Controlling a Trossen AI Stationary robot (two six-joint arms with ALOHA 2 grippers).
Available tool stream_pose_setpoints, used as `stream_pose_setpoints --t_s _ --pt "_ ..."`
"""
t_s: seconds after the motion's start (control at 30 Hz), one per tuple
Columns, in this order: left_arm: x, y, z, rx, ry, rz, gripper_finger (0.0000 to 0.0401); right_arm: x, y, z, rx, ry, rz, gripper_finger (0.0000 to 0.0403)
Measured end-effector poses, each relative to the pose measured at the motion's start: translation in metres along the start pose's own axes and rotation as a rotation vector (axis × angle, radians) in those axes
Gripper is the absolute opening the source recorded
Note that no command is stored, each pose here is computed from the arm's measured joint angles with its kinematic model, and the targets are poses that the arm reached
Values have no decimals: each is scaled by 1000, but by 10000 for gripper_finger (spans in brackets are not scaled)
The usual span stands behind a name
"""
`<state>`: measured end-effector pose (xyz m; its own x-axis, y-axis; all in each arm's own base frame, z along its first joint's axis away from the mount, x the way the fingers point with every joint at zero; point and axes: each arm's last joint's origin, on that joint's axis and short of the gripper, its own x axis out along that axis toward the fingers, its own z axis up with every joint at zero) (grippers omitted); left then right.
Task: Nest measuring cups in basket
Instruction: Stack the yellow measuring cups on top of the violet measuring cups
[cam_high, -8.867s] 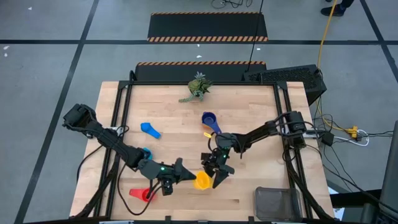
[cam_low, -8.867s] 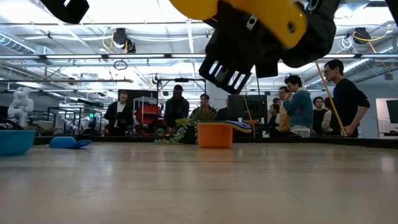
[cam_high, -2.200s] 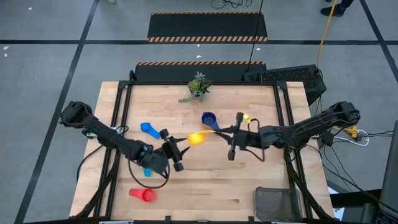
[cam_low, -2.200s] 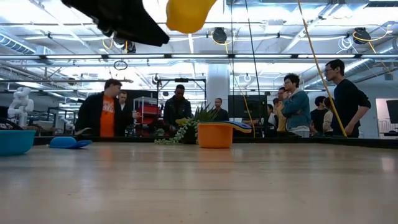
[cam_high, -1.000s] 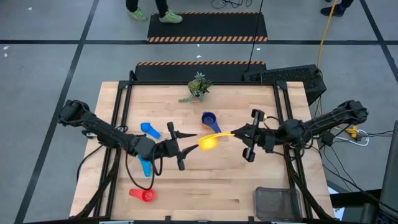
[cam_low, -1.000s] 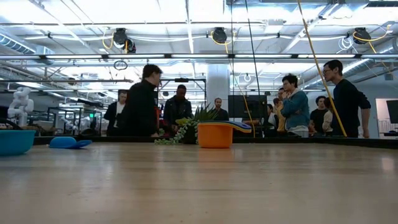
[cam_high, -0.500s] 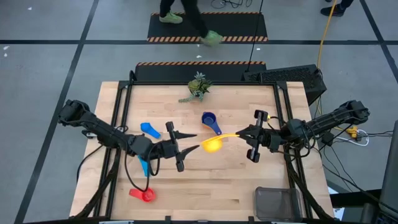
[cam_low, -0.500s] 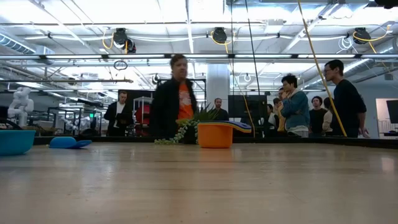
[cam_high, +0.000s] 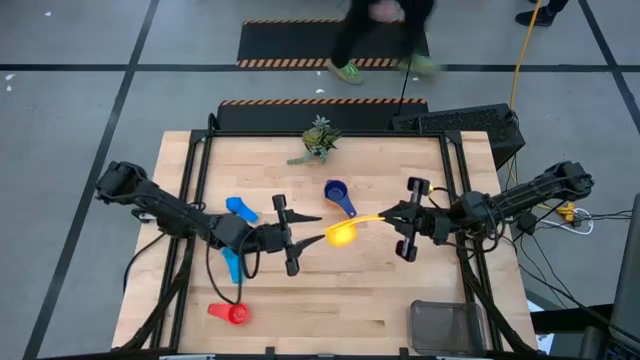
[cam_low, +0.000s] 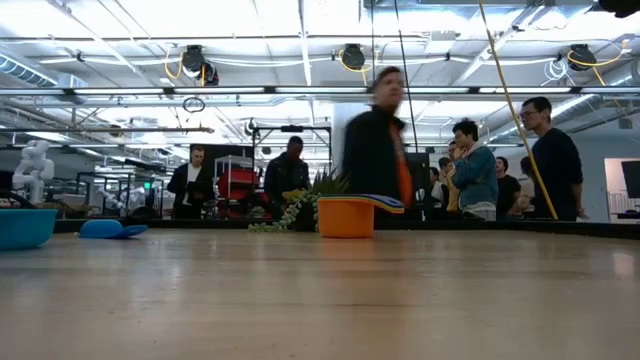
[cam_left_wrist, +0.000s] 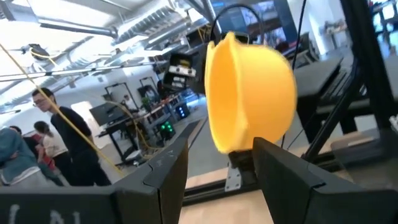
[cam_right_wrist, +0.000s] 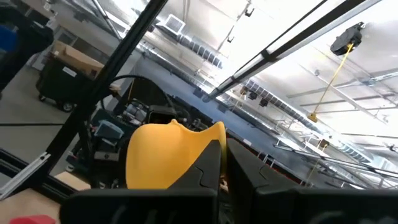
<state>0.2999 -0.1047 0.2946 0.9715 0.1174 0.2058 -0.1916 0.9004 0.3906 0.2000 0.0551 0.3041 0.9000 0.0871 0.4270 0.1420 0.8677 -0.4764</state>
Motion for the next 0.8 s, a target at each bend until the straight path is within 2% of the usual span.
stream_pose_setpoints --t_s 0.17,0.4,0.5,0.8 --pt "4 -2 -7 10 0 11 179 1 0 -2 3 2 -4 0" --pt "4 -3 -6 36 1 6 123 1 0 -2 1 5 -6 0" --pt "3 -5 -5 50 -4 1 112 1 0 -2 -3 4 -7 0" --pt "2 -4 -1 29 -34 26 142 1 0 -2 -6 2 -10 0"
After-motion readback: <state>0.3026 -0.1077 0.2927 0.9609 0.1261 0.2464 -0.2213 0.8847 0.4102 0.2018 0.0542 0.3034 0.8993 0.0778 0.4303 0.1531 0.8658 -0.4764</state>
